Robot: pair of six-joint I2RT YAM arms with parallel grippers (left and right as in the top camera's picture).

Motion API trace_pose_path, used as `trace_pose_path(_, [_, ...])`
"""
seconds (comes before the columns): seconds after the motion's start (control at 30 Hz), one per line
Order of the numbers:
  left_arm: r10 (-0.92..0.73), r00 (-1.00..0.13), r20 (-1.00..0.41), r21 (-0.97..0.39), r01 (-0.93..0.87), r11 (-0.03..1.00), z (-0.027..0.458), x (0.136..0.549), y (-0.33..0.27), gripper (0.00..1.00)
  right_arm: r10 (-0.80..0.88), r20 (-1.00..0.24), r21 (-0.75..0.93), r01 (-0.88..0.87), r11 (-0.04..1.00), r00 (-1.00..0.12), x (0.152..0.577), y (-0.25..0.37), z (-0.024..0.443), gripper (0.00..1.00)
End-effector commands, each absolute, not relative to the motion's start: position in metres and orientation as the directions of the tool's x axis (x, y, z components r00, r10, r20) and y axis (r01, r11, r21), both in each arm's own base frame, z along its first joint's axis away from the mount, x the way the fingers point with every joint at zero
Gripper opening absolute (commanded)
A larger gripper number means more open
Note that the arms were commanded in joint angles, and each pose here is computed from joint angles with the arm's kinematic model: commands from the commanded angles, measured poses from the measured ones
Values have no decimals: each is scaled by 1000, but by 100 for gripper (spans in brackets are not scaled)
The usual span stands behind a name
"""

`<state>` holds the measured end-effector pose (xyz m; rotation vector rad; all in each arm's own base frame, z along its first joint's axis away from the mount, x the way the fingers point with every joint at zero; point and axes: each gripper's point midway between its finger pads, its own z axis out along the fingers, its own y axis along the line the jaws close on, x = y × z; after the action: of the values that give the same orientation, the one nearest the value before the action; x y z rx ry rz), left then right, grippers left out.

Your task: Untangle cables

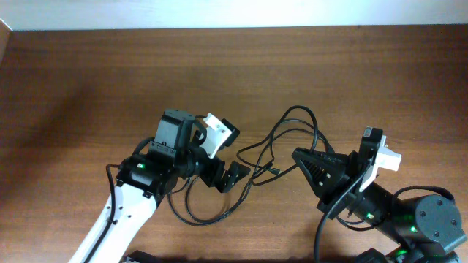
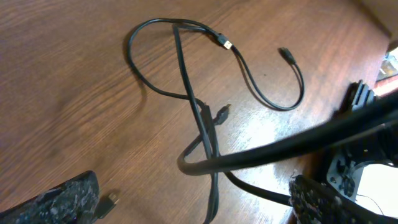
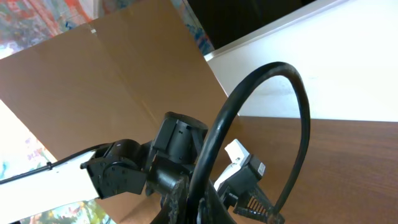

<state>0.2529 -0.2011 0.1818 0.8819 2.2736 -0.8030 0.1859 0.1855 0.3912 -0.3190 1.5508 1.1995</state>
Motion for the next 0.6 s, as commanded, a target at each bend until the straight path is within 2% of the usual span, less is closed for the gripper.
trace_pose_path(0.0, [343,-684,-644,-294,635,714,175,270,-187,99,371,-862,488,-764,422,-346,176,187,403,4])
trace_pose_path(0.07, [319,-715,-622,-287,587,757,168,276,-181,99,370,-862,488,-764,422,-346,176,187,403,4])
trace_pose_path(0.4, [305,-793,-527,-290,506,812,131,289,-177,99,367,-863,487,-768,416,-348,175,188,403,4])
trace_pose_path(0.57, [282,-808,-518,-361,506,784,123,294,-191,99,367,-862,487,-767,417,-349,175,188,403,4])
